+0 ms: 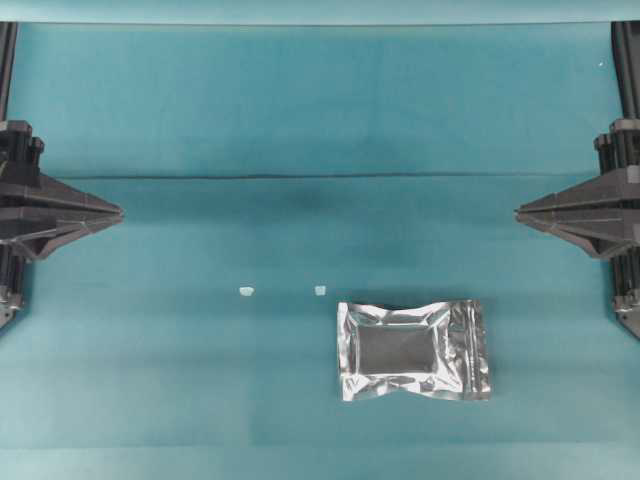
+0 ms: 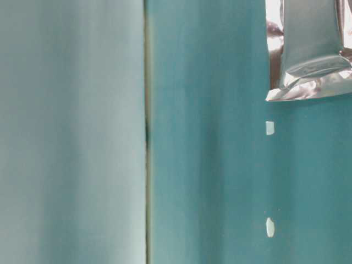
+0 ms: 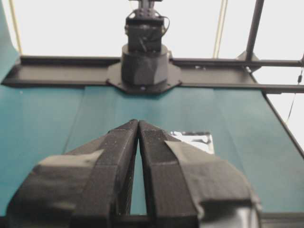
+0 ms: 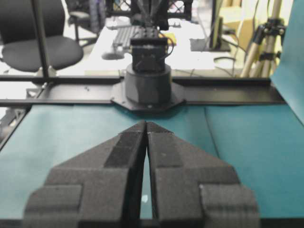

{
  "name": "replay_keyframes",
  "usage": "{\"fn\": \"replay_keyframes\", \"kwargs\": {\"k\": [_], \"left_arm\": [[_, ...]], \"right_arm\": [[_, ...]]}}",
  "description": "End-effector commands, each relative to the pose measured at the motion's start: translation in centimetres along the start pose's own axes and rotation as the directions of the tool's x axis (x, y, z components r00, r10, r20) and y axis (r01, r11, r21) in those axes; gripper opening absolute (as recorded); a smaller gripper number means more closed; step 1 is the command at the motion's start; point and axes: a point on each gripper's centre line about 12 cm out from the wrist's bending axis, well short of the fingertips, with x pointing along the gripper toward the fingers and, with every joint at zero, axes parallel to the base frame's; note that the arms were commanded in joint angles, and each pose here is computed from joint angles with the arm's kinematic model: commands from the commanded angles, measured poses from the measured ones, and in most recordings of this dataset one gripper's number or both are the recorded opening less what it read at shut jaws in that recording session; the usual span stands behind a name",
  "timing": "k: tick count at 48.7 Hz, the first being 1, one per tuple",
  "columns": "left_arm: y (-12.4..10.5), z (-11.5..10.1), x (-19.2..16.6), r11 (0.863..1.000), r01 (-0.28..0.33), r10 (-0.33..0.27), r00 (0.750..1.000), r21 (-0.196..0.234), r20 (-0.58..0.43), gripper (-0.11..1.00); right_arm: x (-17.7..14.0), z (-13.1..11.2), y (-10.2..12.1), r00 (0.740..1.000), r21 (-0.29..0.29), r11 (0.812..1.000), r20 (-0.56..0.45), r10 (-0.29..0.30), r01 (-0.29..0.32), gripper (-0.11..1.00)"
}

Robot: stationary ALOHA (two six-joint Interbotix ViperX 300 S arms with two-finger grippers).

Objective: Hand over the silver zip bag and make it stand upright.
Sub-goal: 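Move the right gripper toward the silver foil zip bag, then lower the open right gripper onto the bag's right edge and close it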

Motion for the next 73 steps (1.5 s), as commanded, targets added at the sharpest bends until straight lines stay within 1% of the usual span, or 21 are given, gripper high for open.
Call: {"fn": "replay_keyframes", "kwargs": {"k": [1,4,7,11,15,19,21,22,26,30,33,36,41,42,45,47,52,58,62,68,73], "left_arm": [[-0.3,1.8,0.9,1.000,0.015,-0.016,0.999,0.015,0.035,0.14],[-0.3,2.5,1.5,1.000,0.015,-0.016,0.999,0.025,0.040,0.08],[-0.3,2.9,2.1,0.999,0.015,-0.016,0.999,0.031,0.037,0.01],[-0.3,3.3,2.9,0.999,0.015,-0.016,0.999,0.032,0.028,-0.01],[-0.3,3.4,4.0,0.999,0.014,-0.015,1.000,0.035,0.003,-0.01],[-0.3,3.4,4.9,0.999,0.017,-0.016,1.000,0.041,-0.018,-0.01],[-0.3,3.5,5.3,0.999,0.017,-0.016,1.000,0.050,-0.026,-0.01],[-0.3,3.5,5.5,0.998,0.017,-0.016,0.999,0.055,-0.028,-0.01],[-0.3,3.8,5.9,0.997,0.018,-0.016,1.000,0.072,-0.026,-0.01],[-0.3,3.9,6.1,0.997,0.018,-0.016,0.999,0.079,-0.028,-0.01],[-0.3,4.0,6.1,0.997,0.018,-0.016,1.000,0.078,-0.025,-0.01],[-0.4,3.9,6.1,0.997,0.019,-0.017,1.000,0.076,-0.025,-0.01],[-0.4,4.0,6.0,0.997,0.019,-0.017,1.000,0.076,-0.022,-0.01],[-0.4,4.1,6.0,0.997,0.019,-0.017,1.000,0.076,-0.020,-0.01],[-0.4,4.0,6.0,0.997,0.019,-0.017,1.000,0.078,-0.022,-0.01],[-0.4,3.9,6.1,0.997,0.019,-0.017,1.000,0.078,-0.026,-0.01],[-0.4,3.9,6.1,0.997,0.019,-0.017,1.000,0.073,-0.026,-0.01],[-0.4,3.8,6.1,0.997,0.019,-0.017,0.999,0.072,-0.032,-0.01],[-0.4,3.9,6.1,0.997,0.019,-0.017,0.999,0.070,-0.034,-0.01],[-0.4,3.8,6.0,0.997,0.020,-0.017,0.999,0.070,-0.040,-0.01],[-0.4,3.8,6.0,0.997,0.020,-0.017,0.999,0.070,-0.043,-0.01]], "right_arm": [[0.2,0.7,0.2,1.000,0.025,1.000,0.020,0.008,-0.008,0.09],[0.5,1.0,0.2,1.000,0.108,0.994,-0.001,0.003,-0.003,0.10],[0.7,1.0,0.1,0.999,0.218,0.976,-0.048,-0.005,0.016,0.03],[0.8,0.9,0.2,0.992,0.344,0.938,-0.124,0.002,0.041,0.01],[0.8,0.7,0.4,0.980,0.432,0.899,-0.198,0.021,0.068,0.01],[0.8,0.4,0.7,0.962,0.523,0.845,-0.269,0.042,0.109,0.01],[0.7,0.2,0.8,0.954,0.580,0.803,-0.295,0.049,0.138,0.01],[0.6,-0.1,0.8,0.947,0.627,0.761,-0.317,0.056,0.165,0.01],[0.4,-0.7,0.9,0.926,0.737,0.628,-0.371,0.069,0.248,0.01],[0.0,-1.5,1.0,0.897,0.792,0.511,-0.433,0.086,0.333,0.01],[-0.3,-2.3,1.2,0.870,0.808,0.435,-0.483,0.101,0.398,0.01],[-0.7,-3.2,1.4,0.839,0.808,0.368,-0.532,0.115,0.461,0.01],[-1.4,-4.9,1.6,0.794,0.792,0.271,-0.593,0.132,0.547,0.01],[-1.6,-5.5,1.6,0.780,0.784,0.241,-0.611,0.135,0.572,0.01],[-2.1,-6.5,1.7,0.761,0.769,0.206,-0.634,0.138,0.605,0.01],[-2.3,-7.2,1.8,0.750,0.761,0.195,-0.646,0.141,0.619,0.01],[-2.7,-8.2,2.1,0.750,0.762,0.199,-0.645,0.148,0.616,0.01],[-2.6,-8.9,2.4,0.776,0.786,0.224,-0.613,0.148,0.577,0.03],[-2.6,-9.7,2.7,0.775,0.785,0.232,-0.612,0.155,0.574,0.08],[-2.3,-11.0,3.0,0.749,0.761,0.241,-0.643,0.159,0.602,0.32],[-1.8,-12.1,3.1,0.721,0.733,0.240,-0.676,0.153,0.636,0.61]]}}
